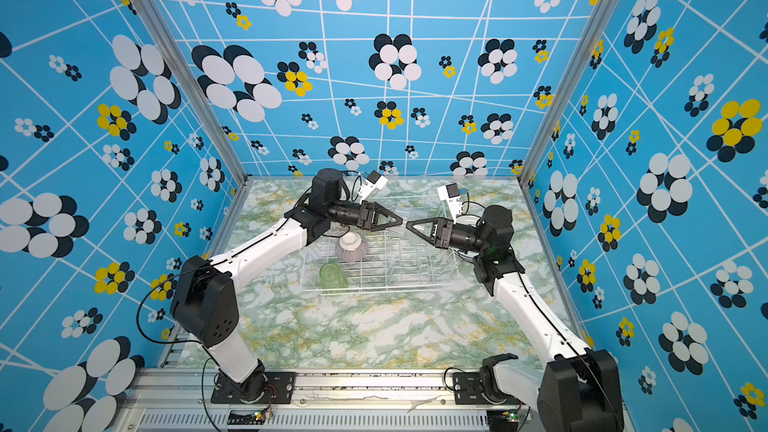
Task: Unload the mixed dishes from the dish rack
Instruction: 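Grasp the clear glass with the right gripper while the left gripper holds it, then carry the clear glass toward the robot with the right gripper while the left gripper withdraws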
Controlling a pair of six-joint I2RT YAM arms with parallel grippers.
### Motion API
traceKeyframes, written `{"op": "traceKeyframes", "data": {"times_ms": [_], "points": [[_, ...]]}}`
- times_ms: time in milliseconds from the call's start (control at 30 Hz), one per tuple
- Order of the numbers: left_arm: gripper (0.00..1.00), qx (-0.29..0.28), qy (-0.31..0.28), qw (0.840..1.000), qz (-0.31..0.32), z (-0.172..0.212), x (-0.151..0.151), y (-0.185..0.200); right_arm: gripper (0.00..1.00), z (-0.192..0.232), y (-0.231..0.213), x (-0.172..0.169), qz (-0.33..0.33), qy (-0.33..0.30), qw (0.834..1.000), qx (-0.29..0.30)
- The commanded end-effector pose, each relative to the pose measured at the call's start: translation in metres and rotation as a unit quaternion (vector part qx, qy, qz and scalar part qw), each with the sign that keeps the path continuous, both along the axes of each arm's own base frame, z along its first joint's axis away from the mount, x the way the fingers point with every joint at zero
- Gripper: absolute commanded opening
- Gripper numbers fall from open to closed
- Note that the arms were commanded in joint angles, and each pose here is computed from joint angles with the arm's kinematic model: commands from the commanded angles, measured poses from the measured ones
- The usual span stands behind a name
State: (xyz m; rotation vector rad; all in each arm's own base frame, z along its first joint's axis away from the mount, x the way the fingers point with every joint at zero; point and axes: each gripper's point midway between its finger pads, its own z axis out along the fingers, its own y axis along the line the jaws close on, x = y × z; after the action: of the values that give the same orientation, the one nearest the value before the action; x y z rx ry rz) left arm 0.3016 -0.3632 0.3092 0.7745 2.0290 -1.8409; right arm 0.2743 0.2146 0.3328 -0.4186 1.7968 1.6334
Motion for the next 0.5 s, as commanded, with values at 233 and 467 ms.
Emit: {"op": "traceKeyframes", "data": {"times_ms": [233,467], "points": [[0.77,0.12,-0.057,0.983,0.13,-0.027,0.024,0.057,0.0,0.015,-0.025,-0.033,-0.07,-0.047,0.989,-0.12],[0.77,0.218,-0.077,0.952,0.202,-0.048,0.035,0.098,0.0,0.011,-0.048,-0.048,-0.122,-0.032,0.97,-0.206]]}}
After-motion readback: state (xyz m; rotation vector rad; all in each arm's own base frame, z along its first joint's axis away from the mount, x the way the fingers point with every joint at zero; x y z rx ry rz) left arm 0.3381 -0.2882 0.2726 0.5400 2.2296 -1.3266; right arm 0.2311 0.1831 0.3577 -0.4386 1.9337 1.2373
